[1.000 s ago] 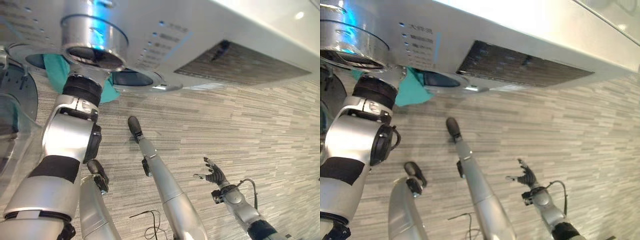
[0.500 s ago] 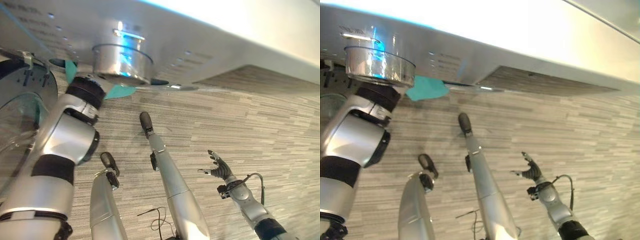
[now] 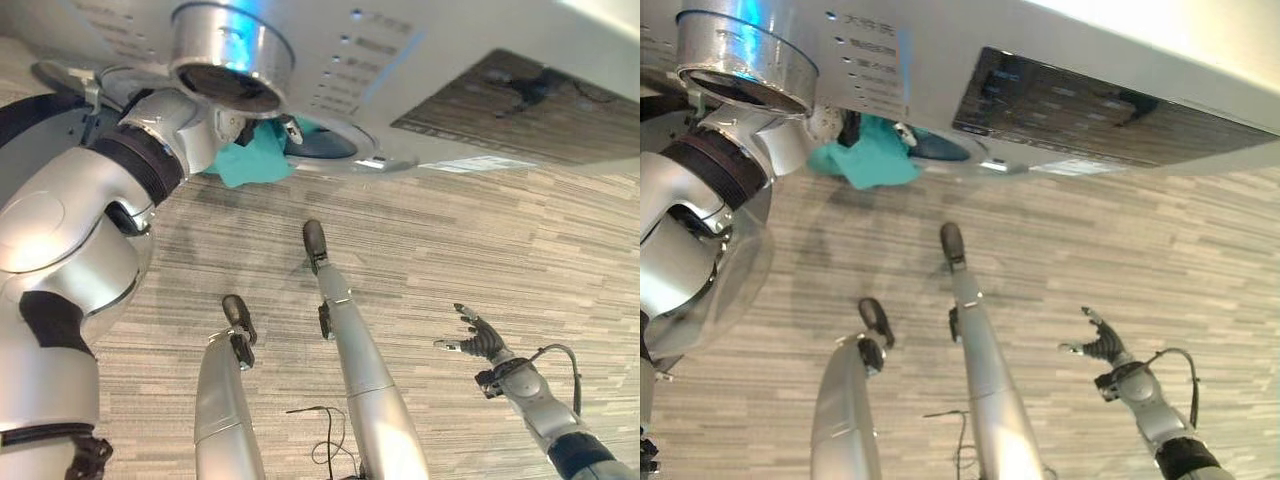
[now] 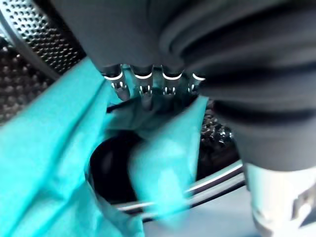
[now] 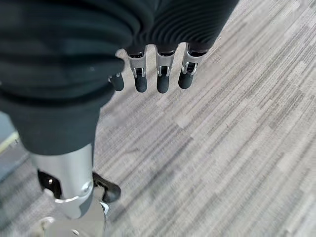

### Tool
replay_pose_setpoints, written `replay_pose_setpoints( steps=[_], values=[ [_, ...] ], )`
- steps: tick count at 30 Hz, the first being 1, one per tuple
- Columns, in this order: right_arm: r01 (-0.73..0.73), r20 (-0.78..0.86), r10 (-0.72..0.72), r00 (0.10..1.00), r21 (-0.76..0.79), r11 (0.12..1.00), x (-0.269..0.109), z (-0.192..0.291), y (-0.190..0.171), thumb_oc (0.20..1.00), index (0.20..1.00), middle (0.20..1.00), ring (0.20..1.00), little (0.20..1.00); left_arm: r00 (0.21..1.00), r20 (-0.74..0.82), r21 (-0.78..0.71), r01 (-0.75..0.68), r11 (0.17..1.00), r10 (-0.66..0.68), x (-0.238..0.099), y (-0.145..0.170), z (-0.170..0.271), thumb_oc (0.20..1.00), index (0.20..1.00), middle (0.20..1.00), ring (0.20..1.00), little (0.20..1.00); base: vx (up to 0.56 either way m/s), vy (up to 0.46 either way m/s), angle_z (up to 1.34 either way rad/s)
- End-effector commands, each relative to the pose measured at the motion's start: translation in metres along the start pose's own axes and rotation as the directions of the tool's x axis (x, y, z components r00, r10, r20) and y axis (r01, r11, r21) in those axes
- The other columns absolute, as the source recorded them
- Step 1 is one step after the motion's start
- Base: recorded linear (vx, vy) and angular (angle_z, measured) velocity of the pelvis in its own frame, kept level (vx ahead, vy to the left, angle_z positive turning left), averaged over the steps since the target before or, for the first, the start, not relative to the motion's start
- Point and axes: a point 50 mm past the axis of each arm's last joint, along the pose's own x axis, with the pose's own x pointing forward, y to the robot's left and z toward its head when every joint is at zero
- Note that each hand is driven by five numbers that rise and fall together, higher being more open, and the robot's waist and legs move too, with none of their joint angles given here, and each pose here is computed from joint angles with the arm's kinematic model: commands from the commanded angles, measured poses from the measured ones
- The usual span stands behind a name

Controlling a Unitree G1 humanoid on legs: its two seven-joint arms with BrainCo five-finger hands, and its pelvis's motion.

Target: Grab the laundry basket,head to the washer,open it,put in the laundry and shut it.

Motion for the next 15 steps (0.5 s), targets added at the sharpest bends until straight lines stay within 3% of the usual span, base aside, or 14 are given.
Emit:
replay_pose_setpoints(
  steps=[1, 5, 9, 11, 12, 13, 14, 15],
  values=[
    [0.014, -0.094, -0.014, 0.995, 0.000, 1.000, -0.012, -0.027, -0.006, 1.000, 1.000, 1.000, 1.000, 1.000, 0.890, 0.228, -0.004, -0.405, 0.914, 0.395, -0.010, 0.126, 0.053, 1.000, 1.000, 1.000, 1.000, 1.000, -0.02, 0.004, 0.10],
    [-0.002, -0.114, 0.003, 0.993, 0.011, 1.000, -0.014, -0.033, 0.000, 1.000, 1.000, 1.000, 1.000, 1.000, 0.850, 0.319, -0.101, -0.409, 0.907, 0.419, -0.025, 0.122, 0.061, 1.000, 1.000, 1.000, 1.000, 1.000, -0.02, 0.002, 0.05],
    [-0.020, -0.116, 0.022, 0.993, 0.019, 1.000, -0.020, -0.036, 0.007, 1.000, 1.000, 1.000, 1.000, 1.000, 0.836, 0.413, -0.192, -0.307, 0.932, 0.360, -0.043, 0.095, 0.063, 1.000, 1.000, 1.000, 1.000, 1.000, -0.04, 0.013, 0.03],
    [-0.015, -0.117, 0.017, 0.993, 0.015, 1.000, -0.021, -0.037, 0.008, 1.000, 1.000, 1.000, 1.000, 1.000, 0.841, 0.439, -0.295, -0.196, 0.935, 0.315, -0.052, 0.073, 0.059, 1.000, 1.000, 1.000, 1.000, 1.000, -0.06, 0.026, 0.04],
    [-0.017, -0.136, 0.019, 0.990, 0.013, 1.000, -0.026, -0.042, 0.012, 1.000, 1.000, 1.000, 1.000, 1.000, 0.826, 0.503, -0.456, 0.002, 0.890, 0.256, -0.069, 0.044, 0.062, 1.000, 1.000, 1.000, 1.000, 1.000, -0.04, 0.017, 0.04],
    [-0.019, -0.136, 0.020, 0.990, 0.010, 1.000, -0.026, -0.042, 0.012, 1.000, 1.000, 1.000, 1.000, 1.000, 0.827, 0.501, -0.458, 0.003, 0.889, 0.255, -0.070, 0.044, 0.061, 1.000, 1.000, 1.000, 1.000, 1.000, -0.04, 0.020, 0.08],
    [-0.032, -0.149, 0.032, 0.988, 0.005, 0.999, -0.029, -0.046, 0.017, 1.000, 1.000, 1.000, 1.000, 1.000, 0.816, 0.527, -0.536, 0.104, 0.838, 0.236, -0.078, 0.027, 0.064, 1.000, 1.000, 1.000, 1.000, 1.000, -0.07, 0.020, 0.26],
    [-0.049, -0.178, 0.051, 0.983, 0.013, 0.999, -0.033, -0.054, 0.024, 1.000, 1.000, 1.000, 1.000, 1.000, 0.809, 0.548, -0.647, 0.251, 0.719, 0.211, -0.088, -0.004, 0.071, 1.000, 1.000, 1.000, 1.000, 1.000, -0.07, 0.020, 0.29]
  ],
)
